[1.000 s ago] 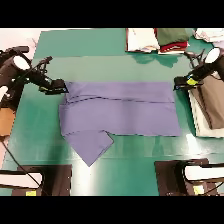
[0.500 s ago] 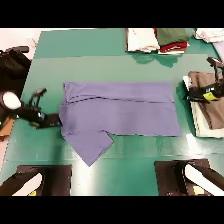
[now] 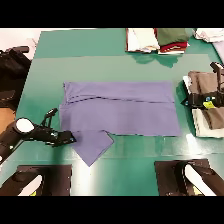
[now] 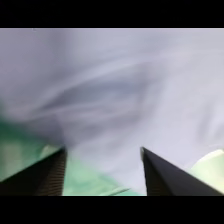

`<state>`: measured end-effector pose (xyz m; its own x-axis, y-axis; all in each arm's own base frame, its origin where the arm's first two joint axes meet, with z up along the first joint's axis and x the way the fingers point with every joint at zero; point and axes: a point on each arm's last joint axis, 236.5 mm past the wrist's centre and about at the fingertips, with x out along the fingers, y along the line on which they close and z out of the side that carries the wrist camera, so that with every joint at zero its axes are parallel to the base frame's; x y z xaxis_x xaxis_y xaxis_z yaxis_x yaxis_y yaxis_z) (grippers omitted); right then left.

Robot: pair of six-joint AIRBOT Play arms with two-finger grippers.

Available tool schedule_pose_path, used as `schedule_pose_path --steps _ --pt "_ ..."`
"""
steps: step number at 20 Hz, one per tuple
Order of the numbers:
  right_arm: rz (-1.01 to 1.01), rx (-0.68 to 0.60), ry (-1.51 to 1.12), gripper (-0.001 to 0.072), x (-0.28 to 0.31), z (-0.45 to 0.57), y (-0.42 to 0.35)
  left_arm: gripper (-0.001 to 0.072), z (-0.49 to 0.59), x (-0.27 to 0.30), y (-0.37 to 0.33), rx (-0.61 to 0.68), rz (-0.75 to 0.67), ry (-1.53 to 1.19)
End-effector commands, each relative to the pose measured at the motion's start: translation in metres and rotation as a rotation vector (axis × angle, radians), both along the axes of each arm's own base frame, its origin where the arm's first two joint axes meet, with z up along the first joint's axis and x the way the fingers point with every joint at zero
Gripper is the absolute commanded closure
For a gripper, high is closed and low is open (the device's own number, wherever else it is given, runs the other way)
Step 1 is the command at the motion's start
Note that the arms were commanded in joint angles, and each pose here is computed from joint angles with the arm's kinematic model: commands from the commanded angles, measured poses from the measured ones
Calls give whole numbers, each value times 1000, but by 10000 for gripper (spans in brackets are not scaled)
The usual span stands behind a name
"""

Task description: Fold the shirts.

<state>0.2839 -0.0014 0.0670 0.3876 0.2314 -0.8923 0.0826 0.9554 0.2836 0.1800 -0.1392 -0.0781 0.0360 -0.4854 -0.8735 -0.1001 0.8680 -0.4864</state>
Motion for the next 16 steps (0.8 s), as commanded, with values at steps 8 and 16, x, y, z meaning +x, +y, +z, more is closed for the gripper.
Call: schedule_pose_path --steps 8,16 --pt "-87 40 163 325 -43 -44 -25 682 18 12 -21 21 -75 -87" --pt "-312 255 447 285 -107 -144 -38 681 30 20 -21 27 -109 -122"
